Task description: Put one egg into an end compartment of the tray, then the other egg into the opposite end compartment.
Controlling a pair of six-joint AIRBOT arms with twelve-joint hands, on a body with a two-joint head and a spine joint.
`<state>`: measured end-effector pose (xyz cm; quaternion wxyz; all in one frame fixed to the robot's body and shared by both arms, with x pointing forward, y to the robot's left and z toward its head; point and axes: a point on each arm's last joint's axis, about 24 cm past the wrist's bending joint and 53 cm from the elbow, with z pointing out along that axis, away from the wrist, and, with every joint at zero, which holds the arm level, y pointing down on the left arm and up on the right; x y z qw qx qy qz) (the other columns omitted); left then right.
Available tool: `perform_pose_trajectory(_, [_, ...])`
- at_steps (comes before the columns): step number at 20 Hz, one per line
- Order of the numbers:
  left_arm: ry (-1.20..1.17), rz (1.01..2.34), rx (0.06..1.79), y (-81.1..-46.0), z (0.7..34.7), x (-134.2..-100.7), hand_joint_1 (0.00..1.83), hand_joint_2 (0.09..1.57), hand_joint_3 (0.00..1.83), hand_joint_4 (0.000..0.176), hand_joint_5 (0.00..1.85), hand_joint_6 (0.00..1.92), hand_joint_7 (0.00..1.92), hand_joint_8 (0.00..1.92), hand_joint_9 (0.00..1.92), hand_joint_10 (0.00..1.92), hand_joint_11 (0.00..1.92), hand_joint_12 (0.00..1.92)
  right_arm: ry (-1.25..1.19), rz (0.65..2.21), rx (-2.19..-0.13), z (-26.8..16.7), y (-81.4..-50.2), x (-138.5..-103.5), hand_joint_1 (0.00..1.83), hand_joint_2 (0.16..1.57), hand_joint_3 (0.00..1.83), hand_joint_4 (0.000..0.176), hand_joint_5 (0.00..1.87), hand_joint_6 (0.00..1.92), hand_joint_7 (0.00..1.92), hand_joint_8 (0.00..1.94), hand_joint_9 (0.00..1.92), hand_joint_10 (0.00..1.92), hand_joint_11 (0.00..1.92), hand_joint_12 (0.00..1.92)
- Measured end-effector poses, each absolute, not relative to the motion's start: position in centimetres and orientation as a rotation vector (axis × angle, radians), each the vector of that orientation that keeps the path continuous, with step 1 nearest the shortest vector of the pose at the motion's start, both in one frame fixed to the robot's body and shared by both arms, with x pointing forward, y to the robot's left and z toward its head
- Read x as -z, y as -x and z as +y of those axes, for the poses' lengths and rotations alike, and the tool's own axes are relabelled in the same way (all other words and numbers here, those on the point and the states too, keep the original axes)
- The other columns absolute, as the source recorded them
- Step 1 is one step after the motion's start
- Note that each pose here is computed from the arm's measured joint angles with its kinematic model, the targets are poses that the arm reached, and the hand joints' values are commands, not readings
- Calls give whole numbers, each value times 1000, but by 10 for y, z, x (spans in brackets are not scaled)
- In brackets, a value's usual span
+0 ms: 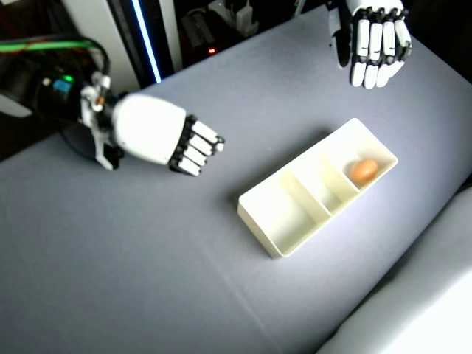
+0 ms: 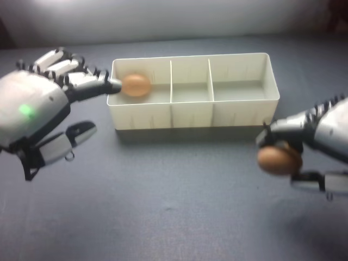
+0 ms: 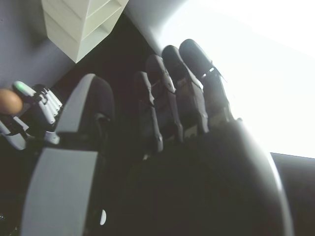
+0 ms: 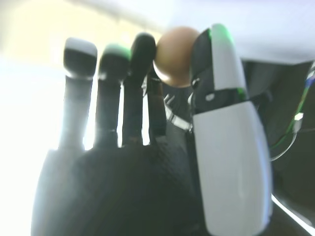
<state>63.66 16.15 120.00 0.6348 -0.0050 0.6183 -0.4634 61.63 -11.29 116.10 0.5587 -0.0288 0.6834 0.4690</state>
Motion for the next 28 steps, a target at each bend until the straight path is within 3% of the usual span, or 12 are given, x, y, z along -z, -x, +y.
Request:
perform_pose_trajectory(3, [19,1461,1057,-631,163,-1183,759,1427,2,0,455,134,527,7,166,716,0,1504,116,1494,-1132,-105,-623,-1202,1189,1285,2,0,624,1329,767,1640,798,1812,797,1921])
perform_pose_trajectory(4, [36,1458,1056,-632,167,-1183,857,1406,0,0,488,139,515,2,152,714,0,1491,118,1458,-1130,-105,-631,-1214,1153,1337,9,0,584,1319,640,1858,846,1917,911,1921])
perform_pose_trajectory(6, [58,1461,1061,-630,170,-1180,822,1407,0,0,485,135,489,1,140,707,0,1491,85,1413,-1123,-107,-650,-1230,1154,1329,2,0,588,1499,631,1692,1005,1920,1081,1921])
perform_pose_trajectory(7, [59,1473,1063,-628,170,-1176,729,1428,6,0,458,123,454,1,108,695,0,1474,67,1403,-1112,-108,-659,-1234,1175,1301,0,0,633,1474,680,1581,1082,1921,1169,1921])
perform_pose_trajectory(9, [64,1520,1075,-620,167,-1161,764,1430,0,0,461,114,454,4,86,752,0,1485,48,1420,-1057,-107,-679,-1233,1098,1272,0,0,702,1411,1129,1916,1332,1921,1452,1921])
perform_pose_trajectory(12, [82,1531,1077,-619,170,-1155,742,1435,1,0,478,102,483,7,106,765,0,1408,45,1440,-1020,-96,-699,-1234,1163,1325,3,0,558,1354,713,1768,946,1906,1045,1921])
perform_pose_trajectory(15, [90,1525,1085,-618,170,-1155,716,1445,2,0,465,91,472,4,120,729,0,1421,1,1502,-966,-97,-726,-1221,1188,1296,0,0,581,1331,773,1636,972,1779,1026,1921])
perform_pose_trajectory(17, [106,1543,1097,-617,167,-1148,725,1440,0,29,440,81,431,1,74,705,0,1330,-17,1564,-927,-98,-740,-1206,1176,1309,2,0,527,1433,754,1602,938,1723,1015,1921])
perform_pose_trajectory(19, [107,1546,1106,-616,165,-1146,721,1431,0,43,418,69,396,3,55,654,0,1194,-33,1611,-913,-97,-748,-1195,1070,1265,0,0,138,1020,309,1252,435,1654,537,1921])
perform_pose_trajectory(22, [105,1547,1109,-615,165,-1146,760,1398,0,59,406,38,365,0,102,458,0,1084,-64,1640,-874,-103,-756,-1186,706,1309,13,0,2,585,103,695,25,1245,21,1885])
perform_pose_trajectory(25, [115,1553,1105,-615,168,-1143,874,1345,0,58,420,35,374,5,133,436,0,1078,-68,1650,-855,-106,-757,-1184,524,1338,3,0,0,107,49,319,0,731,0,1709])
perform_pose_trajectory(28, [107,1549,1112,-613,166,-1144,904,1307,0,55,436,29,373,4,138,406,0,1057,-62,1648,-869,-103,-751,-1187,400,1350,5,0,0,0,0,7,0,65,0,1623])
